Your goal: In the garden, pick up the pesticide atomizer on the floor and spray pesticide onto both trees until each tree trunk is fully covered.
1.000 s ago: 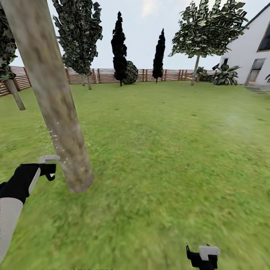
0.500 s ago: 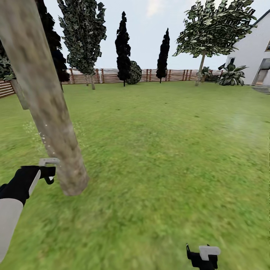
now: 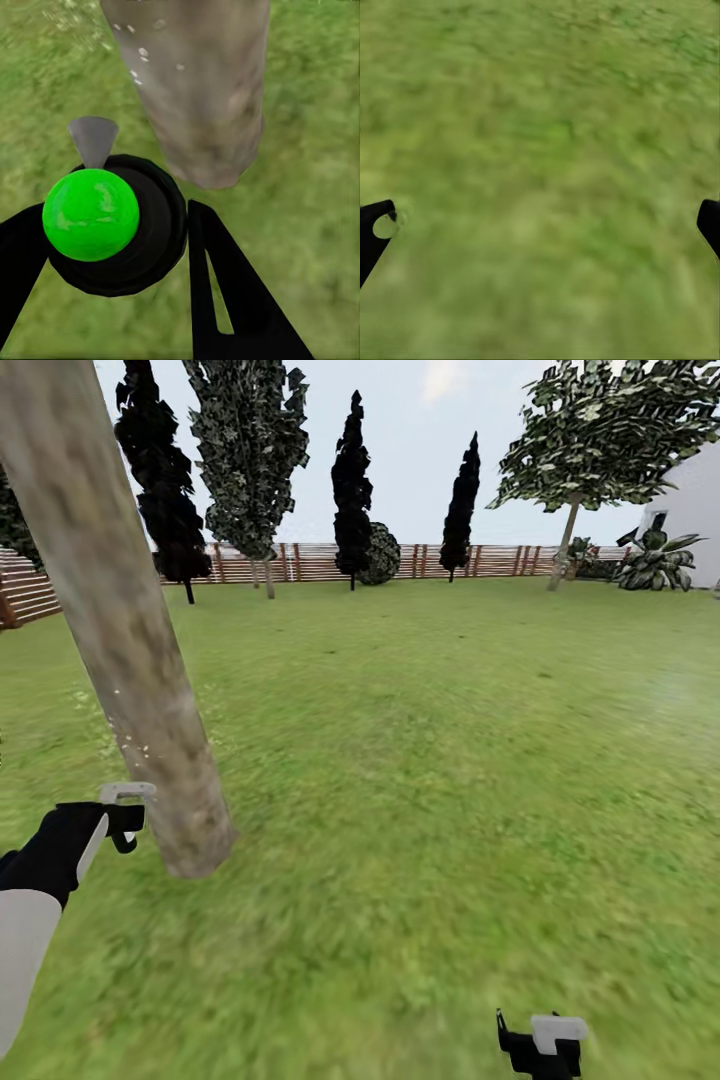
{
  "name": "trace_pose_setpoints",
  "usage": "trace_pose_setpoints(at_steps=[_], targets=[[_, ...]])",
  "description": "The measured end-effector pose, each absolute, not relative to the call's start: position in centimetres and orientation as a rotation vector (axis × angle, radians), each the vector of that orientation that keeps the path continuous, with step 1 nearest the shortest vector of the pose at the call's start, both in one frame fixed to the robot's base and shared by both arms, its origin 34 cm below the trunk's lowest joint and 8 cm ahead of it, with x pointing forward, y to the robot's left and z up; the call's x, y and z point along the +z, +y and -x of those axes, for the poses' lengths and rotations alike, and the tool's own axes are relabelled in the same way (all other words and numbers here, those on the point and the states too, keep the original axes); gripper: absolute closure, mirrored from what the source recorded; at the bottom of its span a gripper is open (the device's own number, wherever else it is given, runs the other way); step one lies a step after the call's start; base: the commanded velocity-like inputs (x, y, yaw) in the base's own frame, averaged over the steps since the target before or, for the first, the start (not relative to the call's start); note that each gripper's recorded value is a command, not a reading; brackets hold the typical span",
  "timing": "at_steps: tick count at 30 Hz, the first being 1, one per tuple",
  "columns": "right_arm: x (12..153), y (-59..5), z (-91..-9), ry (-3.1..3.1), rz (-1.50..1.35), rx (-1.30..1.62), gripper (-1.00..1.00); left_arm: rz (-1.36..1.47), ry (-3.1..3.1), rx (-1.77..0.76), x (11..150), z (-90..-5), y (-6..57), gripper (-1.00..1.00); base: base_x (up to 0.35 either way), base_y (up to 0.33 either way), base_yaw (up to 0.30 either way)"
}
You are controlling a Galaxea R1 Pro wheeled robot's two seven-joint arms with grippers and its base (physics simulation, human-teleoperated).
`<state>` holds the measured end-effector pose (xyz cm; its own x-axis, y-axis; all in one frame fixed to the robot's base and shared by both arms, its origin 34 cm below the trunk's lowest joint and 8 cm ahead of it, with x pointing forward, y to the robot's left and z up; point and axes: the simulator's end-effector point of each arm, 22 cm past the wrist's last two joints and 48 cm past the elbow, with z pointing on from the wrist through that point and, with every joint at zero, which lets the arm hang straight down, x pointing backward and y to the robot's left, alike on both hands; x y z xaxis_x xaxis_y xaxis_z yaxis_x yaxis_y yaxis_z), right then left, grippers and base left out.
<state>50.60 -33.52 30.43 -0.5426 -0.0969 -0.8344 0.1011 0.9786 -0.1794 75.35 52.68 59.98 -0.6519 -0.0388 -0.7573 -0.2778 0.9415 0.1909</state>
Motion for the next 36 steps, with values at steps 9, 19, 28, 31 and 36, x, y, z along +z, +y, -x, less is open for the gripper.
trace_pose_setpoints(at_steps=[9, 19, 28, 31, 36], targets=[[30.4, -33.5, -50.6, 2.129, -0.003, -0.254, -1.00, 0.225, 2.259, 0.363, 60.0, -75.5, 52.5, 1.00, 0.135, -0.214, 0.096], [30.5, -33.6, -50.6, 2.129, -0.004, -0.254, -1.00, 0.198, 2.163, 0.255, 66.7, -80.2, 47.3, 1.00, 0.000, -0.048, 0.159], [30.4, -33.6, -50.6, 2.129, -0.005, -0.255, -1.00, 0.201, 2.100, 0.252, 72.5, -81.9, 47.2, 1.00, 0.000, 0.000, 0.000], [30.5, -33.6, -50.6, 2.129, -0.003, -0.254, -1.00, 0.239, 2.102, 0.278, 75.8, -81.8, 49.2, 1.00, 0.000, 0.000, 0.000], [30.4, -33.6, -50.6, 2.129, -0.004, -0.254, -1.00, 0.281, 2.101, 0.340, 76.5, -80.1, 53.6, 1.00, 0.000, 0.000, 0.000]])
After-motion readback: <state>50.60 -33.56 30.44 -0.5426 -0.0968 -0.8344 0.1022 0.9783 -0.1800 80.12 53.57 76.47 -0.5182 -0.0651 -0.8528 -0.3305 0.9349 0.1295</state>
